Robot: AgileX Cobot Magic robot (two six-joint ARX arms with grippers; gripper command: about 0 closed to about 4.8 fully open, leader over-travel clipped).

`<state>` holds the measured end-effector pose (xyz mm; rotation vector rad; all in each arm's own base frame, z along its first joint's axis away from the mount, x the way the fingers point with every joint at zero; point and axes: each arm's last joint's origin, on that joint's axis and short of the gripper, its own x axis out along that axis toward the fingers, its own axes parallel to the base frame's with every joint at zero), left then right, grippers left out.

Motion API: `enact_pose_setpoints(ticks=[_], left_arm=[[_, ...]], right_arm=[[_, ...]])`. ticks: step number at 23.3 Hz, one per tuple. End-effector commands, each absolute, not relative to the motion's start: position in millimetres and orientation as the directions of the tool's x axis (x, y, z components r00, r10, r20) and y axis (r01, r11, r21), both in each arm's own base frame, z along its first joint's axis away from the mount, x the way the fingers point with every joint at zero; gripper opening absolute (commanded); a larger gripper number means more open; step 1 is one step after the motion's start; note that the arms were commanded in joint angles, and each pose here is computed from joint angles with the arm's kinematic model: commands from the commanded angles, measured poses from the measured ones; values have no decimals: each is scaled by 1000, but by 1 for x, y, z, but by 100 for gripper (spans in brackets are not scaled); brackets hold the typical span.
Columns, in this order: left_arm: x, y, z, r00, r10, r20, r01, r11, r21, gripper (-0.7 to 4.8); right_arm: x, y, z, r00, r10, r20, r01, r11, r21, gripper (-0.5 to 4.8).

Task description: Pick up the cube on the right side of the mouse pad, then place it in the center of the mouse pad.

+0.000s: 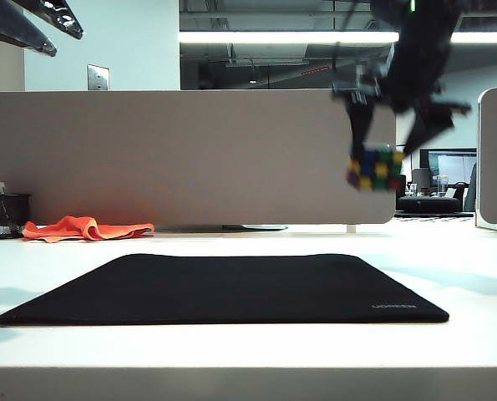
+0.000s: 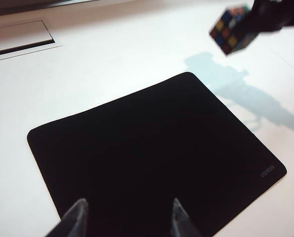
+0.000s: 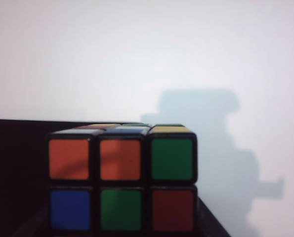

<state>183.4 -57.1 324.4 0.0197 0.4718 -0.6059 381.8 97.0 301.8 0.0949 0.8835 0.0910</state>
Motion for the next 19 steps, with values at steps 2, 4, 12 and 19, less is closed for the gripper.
enact_pose_setpoints(ticks=[2,4,12,19], left_arm=[[183,-57,328,721,-552,-418,559,821,-119,215],[183,-57,328,721,-552,-418,559,821,-119,215],[183,-57,328,722,-552,-418,559,821,-119,215],[183,-57,328,722,-552,-418,559,821,-119,215]], right_arm=[[363,118,334,661,239,-711,-156,971,182,310],[355,134,339,663,275,-696,-208,961,182,309],[344,213,305,604,307,-736,-416,909,39,309],[356,240,250,504,276,-819,-448,894,25,307]])
